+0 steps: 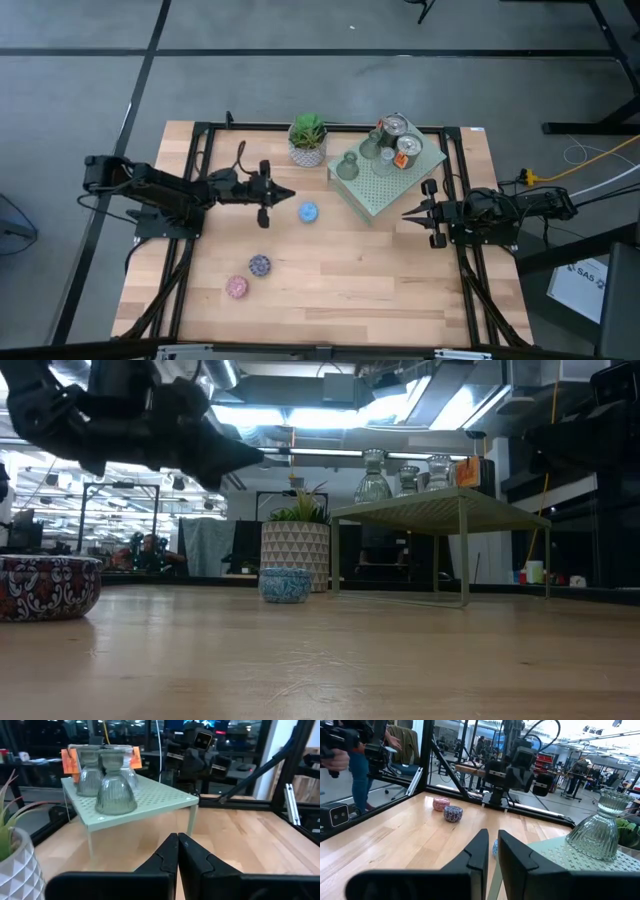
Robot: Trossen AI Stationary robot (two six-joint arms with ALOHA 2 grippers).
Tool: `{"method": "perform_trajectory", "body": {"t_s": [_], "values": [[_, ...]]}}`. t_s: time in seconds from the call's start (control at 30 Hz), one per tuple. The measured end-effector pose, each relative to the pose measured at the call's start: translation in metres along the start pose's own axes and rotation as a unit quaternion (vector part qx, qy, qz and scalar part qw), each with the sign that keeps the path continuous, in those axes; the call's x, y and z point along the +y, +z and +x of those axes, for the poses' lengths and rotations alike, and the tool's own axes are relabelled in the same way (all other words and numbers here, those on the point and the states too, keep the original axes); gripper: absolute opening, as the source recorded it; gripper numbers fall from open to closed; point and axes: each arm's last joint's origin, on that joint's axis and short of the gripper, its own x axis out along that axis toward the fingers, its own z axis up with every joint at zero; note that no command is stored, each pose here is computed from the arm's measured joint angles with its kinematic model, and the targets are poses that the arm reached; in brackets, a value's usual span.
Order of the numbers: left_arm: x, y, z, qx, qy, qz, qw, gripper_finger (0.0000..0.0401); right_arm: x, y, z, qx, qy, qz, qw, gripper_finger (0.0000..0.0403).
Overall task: Pick & Place candle stick holders
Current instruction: Adjust the silver scented candle on the shelf
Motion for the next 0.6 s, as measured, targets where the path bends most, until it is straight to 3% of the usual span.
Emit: {"method": "perform_trajectory", "body": {"t_s": [0.27, 0.4, 0.6], "values": [[0.005, -0.01, -0.01, 0.0, 0.003, -0.033, 0.999, 0.0002, 0.0, 0.0, 0.0, 0.0, 0.0, 0.0, 1.0, 0.0043], [0.002, -0.017, -0.014, 0.015, 0.021, -0.013, 1.0, 0.0005, 0.0, 0.0, 0.0, 0.0, 0.0, 0.0, 1.0, 0.0043], [0.0, -0.02, -0.032, 0.002, 0.007, -0.029, 1.0, 0.0002, 0.0, 0.0, 0.0, 0.0, 0.0, 0.0, 1.0, 0.0043]]}}
